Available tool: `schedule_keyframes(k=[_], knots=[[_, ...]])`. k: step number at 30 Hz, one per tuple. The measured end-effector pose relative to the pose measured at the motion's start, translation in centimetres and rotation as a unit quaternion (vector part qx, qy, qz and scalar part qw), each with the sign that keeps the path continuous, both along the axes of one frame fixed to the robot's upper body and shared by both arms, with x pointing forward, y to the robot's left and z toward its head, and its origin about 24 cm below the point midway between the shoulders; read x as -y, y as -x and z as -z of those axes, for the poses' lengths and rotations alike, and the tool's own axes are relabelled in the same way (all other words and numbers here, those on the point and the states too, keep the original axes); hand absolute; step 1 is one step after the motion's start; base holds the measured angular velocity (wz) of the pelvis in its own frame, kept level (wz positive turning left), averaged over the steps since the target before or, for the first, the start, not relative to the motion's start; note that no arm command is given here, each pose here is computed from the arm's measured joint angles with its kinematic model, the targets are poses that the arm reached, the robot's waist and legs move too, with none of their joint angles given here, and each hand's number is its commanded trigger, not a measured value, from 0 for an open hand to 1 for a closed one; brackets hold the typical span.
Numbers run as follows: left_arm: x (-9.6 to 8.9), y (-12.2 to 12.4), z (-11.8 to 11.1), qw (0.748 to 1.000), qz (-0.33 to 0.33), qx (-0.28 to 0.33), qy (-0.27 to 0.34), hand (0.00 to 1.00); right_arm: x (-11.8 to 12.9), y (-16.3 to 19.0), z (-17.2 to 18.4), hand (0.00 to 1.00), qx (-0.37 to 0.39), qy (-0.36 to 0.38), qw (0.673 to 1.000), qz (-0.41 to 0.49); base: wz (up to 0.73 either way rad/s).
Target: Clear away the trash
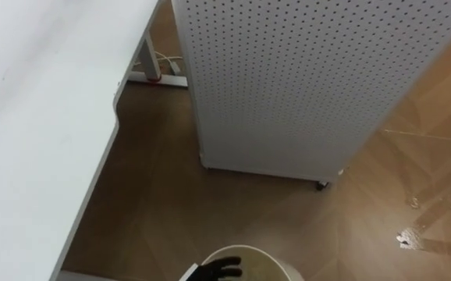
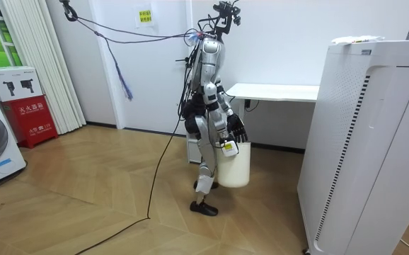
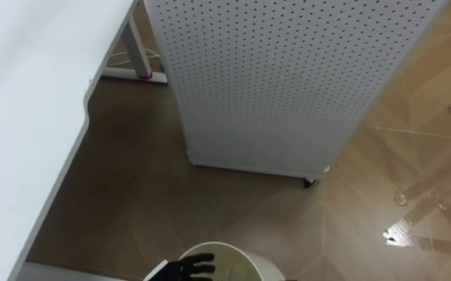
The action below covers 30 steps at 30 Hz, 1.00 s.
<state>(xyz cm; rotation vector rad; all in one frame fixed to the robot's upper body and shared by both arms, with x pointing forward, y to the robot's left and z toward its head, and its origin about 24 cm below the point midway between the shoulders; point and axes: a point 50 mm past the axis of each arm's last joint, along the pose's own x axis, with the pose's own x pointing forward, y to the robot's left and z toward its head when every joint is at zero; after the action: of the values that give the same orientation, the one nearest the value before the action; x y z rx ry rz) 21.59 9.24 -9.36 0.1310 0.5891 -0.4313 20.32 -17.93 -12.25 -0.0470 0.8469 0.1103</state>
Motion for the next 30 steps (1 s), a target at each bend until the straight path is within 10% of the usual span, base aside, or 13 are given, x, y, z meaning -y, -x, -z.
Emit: schedule_keyframes(k=[17, 30], knots=[[2.3, 0.0, -0.9, 0.998, 0.057, 0.038, 0.009, 0.00, -0.3, -0.1, 0.0, 1.00, 0.008, 0.005, 1.000, -0.019, -0.03], [2.6, -3.7, -10.4, 0.938, 0.080, 0.334, -0.040, 0.00, 3.8, 3.6, 0.7, 1.00, 0.002, 0.005, 0.996, 0.087, -0.17]])
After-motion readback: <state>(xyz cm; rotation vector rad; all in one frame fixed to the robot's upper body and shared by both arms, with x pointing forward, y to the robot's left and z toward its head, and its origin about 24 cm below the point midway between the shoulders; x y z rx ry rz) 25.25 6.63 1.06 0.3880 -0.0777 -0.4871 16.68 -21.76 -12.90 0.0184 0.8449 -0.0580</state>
